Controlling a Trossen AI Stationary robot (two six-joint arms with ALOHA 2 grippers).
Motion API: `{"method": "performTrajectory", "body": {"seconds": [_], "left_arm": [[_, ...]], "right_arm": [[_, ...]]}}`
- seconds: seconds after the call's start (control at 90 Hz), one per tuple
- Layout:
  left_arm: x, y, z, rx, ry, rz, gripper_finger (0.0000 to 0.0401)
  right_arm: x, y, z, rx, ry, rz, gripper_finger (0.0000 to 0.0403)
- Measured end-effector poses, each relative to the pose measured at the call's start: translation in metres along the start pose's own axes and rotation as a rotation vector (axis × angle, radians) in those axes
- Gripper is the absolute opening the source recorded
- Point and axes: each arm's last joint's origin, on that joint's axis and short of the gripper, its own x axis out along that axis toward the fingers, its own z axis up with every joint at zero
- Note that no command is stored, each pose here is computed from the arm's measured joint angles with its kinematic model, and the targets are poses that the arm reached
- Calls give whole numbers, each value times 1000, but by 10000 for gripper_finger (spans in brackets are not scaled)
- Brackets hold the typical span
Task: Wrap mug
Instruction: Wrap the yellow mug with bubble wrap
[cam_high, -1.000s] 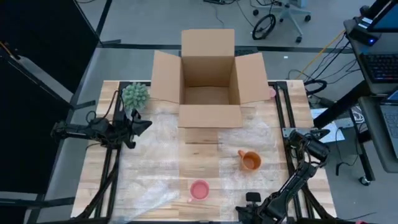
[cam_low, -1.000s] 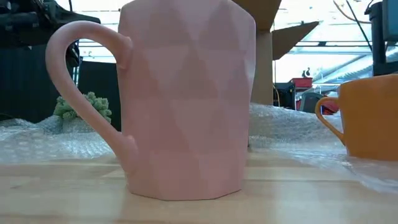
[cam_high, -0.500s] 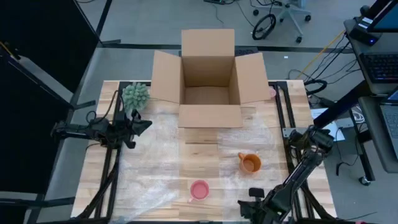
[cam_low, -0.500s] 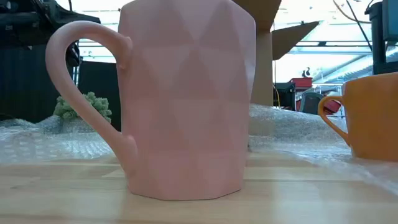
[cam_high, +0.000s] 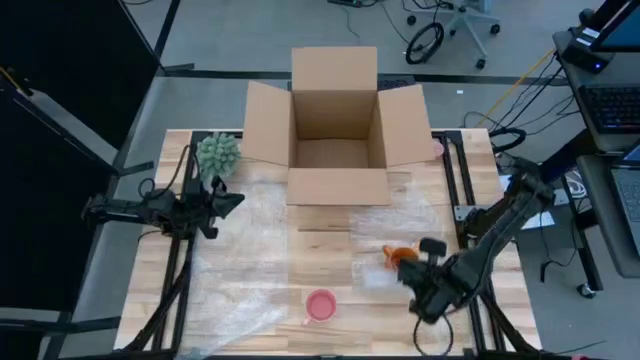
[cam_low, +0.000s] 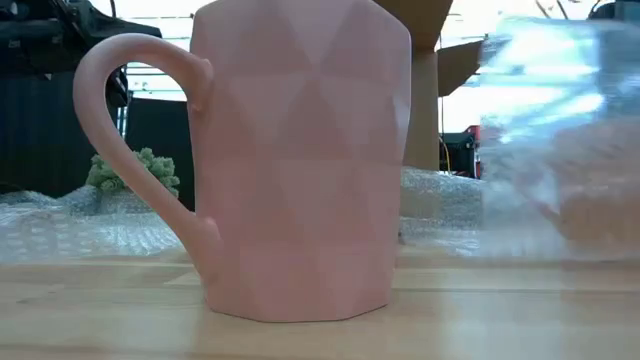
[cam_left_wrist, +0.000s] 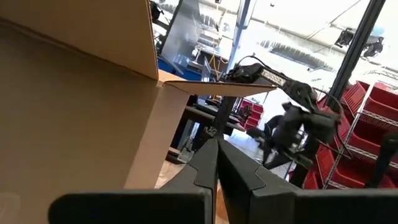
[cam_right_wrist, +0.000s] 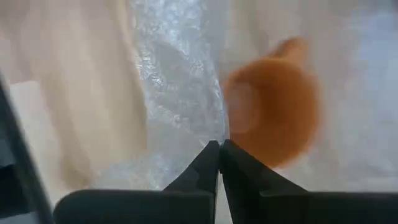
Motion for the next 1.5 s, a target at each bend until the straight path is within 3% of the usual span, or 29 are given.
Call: {"method": "performTrajectory", "body": {"seconds": [0.422,0.644,0.811,1.122,1.333,1.5], "left_arm": [[0,0,0,-24,3,1,0],[0,0,0,-25,5,-3,0],[0,0,0,-25,4,-3,0],[0,0,-1,-22,14,-5,0],[0,0,-2,-21,17,-4,0],[0,1,-3,-17,31,1,0]], "right_arm": [[12,-30,28,-16,-146,-214,2],[43,-43,22,116,-101,-296,20],[62,-43,19,194,-67,-260,84],[56,-55,22,274,7,-195,218],[34,-79,25,341,-50,-122,237],[17,-87,20,376,-12,42,232]]}}
